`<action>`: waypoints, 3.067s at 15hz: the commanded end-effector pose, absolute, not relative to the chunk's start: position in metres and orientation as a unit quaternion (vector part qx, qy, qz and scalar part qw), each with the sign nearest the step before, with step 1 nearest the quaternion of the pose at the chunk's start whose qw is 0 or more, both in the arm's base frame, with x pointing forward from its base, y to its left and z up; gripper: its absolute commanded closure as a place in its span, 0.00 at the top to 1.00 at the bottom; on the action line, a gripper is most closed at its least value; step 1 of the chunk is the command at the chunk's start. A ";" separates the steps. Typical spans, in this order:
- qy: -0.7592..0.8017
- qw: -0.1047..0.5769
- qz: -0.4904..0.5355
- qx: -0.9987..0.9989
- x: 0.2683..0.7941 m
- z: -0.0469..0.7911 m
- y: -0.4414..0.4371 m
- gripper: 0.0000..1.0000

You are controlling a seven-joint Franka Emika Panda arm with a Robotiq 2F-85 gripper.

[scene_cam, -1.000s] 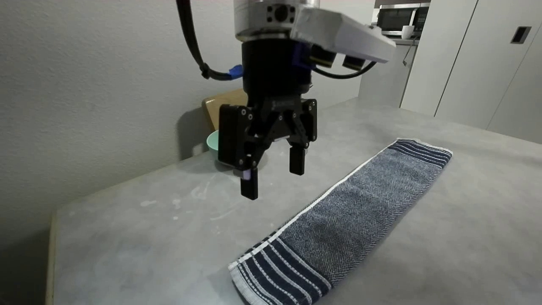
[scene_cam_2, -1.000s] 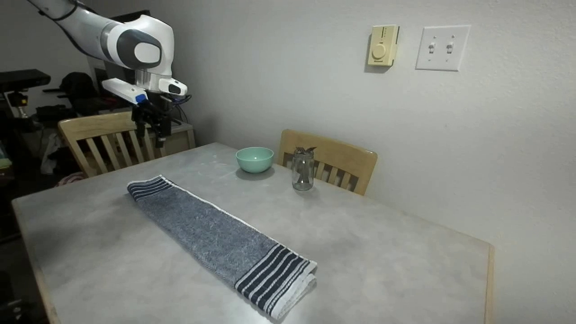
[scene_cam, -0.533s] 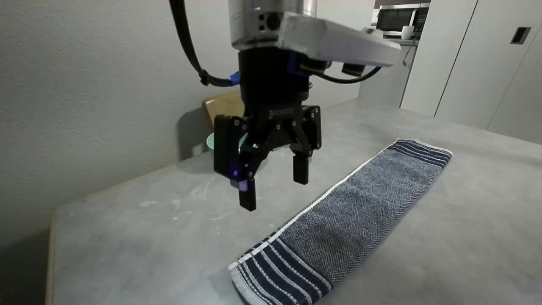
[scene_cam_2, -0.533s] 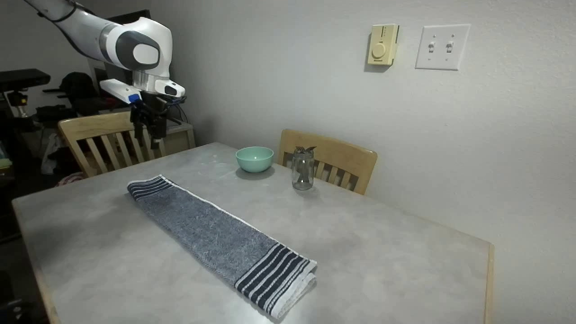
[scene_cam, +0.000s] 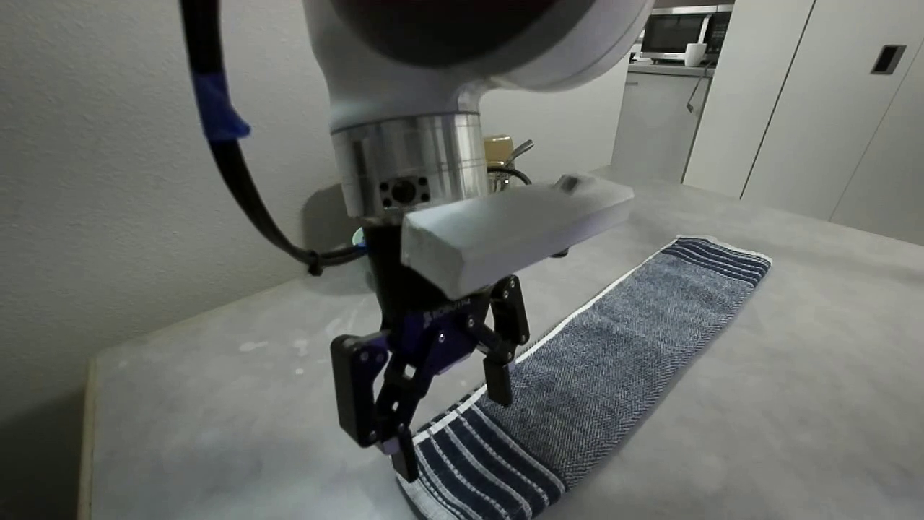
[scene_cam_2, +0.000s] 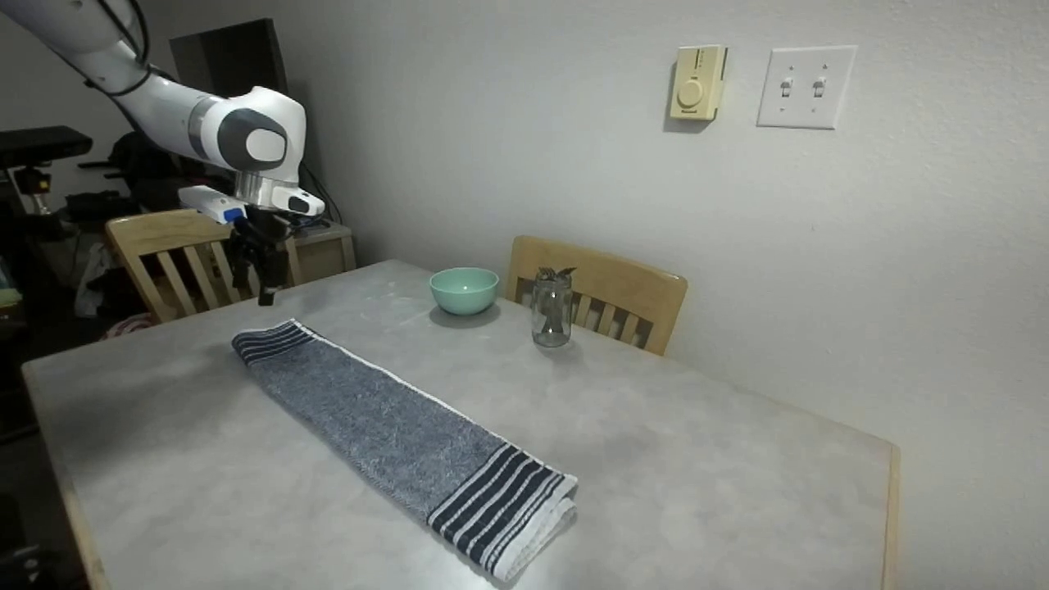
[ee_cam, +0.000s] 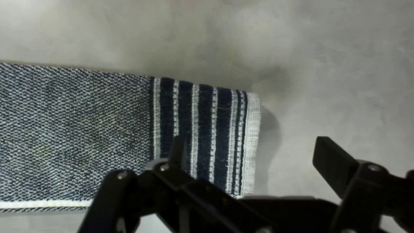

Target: Fold the towel

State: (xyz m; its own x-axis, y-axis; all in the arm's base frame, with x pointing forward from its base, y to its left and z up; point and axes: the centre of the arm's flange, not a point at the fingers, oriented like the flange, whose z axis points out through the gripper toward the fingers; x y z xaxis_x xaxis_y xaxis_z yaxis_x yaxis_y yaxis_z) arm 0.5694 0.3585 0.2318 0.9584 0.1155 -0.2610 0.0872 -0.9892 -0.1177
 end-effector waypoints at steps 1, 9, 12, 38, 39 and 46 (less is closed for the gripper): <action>-0.064 0.042 0.154 -0.985 0.594 0.211 0.360 1.00; -0.061 0.045 0.163 -0.984 0.584 0.196 0.361 1.00; -0.063 0.041 0.172 -0.982 0.586 0.183 0.364 1.00; -0.097 -0.006 0.224 -0.970 0.617 0.130 0.399 1.00; -0.097 -0.008 0.226 -0.969 0.617 0.129 0.399 1.00; -0.100 -0.021 0.234 -0.967 0.616 0.126 0.401 0.89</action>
State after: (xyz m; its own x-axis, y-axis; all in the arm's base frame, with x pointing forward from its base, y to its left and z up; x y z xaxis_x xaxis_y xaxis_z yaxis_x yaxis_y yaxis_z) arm 0.6065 0.3962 0.1279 0.8739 0.1782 -0.4522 0.1819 -0.9827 -0.0357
